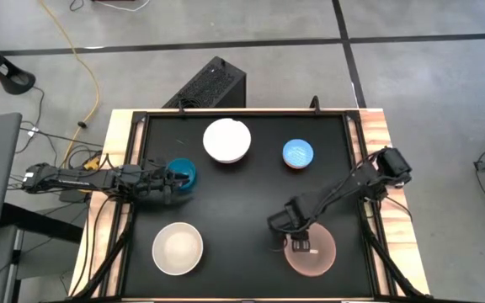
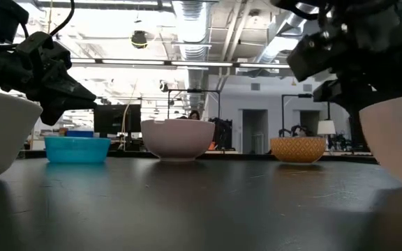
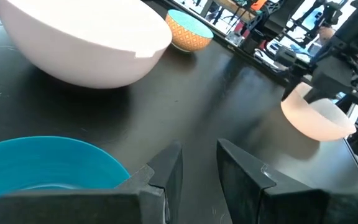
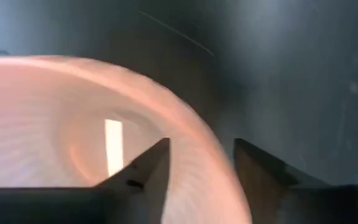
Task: Nest bowls inside each other
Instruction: Stack the light orange bowl on top of the light purple bowl
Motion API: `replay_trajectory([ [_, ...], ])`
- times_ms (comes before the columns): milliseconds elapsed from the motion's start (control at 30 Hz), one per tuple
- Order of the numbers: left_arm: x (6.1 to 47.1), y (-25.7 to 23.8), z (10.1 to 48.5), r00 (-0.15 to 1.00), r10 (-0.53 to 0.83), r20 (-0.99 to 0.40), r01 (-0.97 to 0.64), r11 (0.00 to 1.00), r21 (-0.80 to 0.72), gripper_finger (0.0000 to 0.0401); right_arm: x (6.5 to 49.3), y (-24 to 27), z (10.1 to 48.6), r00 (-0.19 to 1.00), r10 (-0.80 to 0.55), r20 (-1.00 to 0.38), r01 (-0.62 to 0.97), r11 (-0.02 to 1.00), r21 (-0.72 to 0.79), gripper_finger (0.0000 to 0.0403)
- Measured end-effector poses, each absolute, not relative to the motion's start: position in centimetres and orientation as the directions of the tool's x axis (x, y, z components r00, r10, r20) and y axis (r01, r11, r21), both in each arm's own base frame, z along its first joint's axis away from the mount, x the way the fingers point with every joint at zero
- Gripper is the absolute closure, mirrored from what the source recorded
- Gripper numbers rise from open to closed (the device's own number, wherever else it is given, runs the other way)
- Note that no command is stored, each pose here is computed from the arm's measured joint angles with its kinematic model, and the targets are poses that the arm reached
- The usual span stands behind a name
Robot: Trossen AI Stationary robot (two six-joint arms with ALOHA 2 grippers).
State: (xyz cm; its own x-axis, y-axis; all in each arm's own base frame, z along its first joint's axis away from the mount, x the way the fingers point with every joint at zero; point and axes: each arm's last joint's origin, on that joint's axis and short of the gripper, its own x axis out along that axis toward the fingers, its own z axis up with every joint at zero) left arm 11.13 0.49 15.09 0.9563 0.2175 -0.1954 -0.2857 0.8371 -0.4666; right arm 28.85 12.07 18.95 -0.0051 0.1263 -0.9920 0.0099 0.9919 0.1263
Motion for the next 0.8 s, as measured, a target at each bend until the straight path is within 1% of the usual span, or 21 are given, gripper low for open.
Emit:
replay_trajectory([
  [167,11.1,0.5,15.1,0.958,0.210,-0.197,-0.280,0.839,-0.467,0.0313,29.2,10.7,19.7,0.018,0.184,-0.983,-0.011,0.983,0.184,0.0372],
  [200,11.1,0.5,15.1,0.958,0.209,-0.197,-0.280,0.839,-0.467,0.0313,29.3,10.2,20.1,0.031,0.197,-0.980,0.008,0.980,0.198,0.0385],
  [367,11.1,0.5,15.1,0.958,0.208,-0.197,-0.278,0.839,-0.467,0.0313,29.5,7.5,23.0,0.145,0.217,-0.965,0.077,0.970,0.230,0.0384],
  [433,11.1,0.5,15.1,0.958,0.207,-0.198,-0.278,0.840,-0.467,0.0313,30.0,6.3,24.8,0.229,0.209,-0.951,0.103,0.966,0.237,0.0391],
  [533,11.1,0.5,15.1,0.958,0.207,-0.198,-0.278,0.840,-0.467,0.0313,31.0,4.0,27.4,0.378,0.164,-0.911,0.189,0.950,0.250,0.0397],
  [667,11.1,0.5,15.1,0.958,0.207,-0.198,-0.278,0.840,-0.467,0.0313,33.0,0.1,31.0,0.590,0.081,-0.804,0.285,0.910,0.301,0.0397],
  [767,11.1,0.5,15.1,0.958,0.207,-0.197,-0.278,0.840,-0.467,0.0313,34.1,-3.2,32.9,0.693,0.002,-0.721,0.328,0.890,0.318,0.0397],
  [800,11.1,0.5,15.1,0.958,0.207,-0.197,-0.278,0.839,-0.467,0.0313,34.4,-4.4,33.2,0.712,-0.031,-0.702,0.348,0.883,0.314,0.0397],
])
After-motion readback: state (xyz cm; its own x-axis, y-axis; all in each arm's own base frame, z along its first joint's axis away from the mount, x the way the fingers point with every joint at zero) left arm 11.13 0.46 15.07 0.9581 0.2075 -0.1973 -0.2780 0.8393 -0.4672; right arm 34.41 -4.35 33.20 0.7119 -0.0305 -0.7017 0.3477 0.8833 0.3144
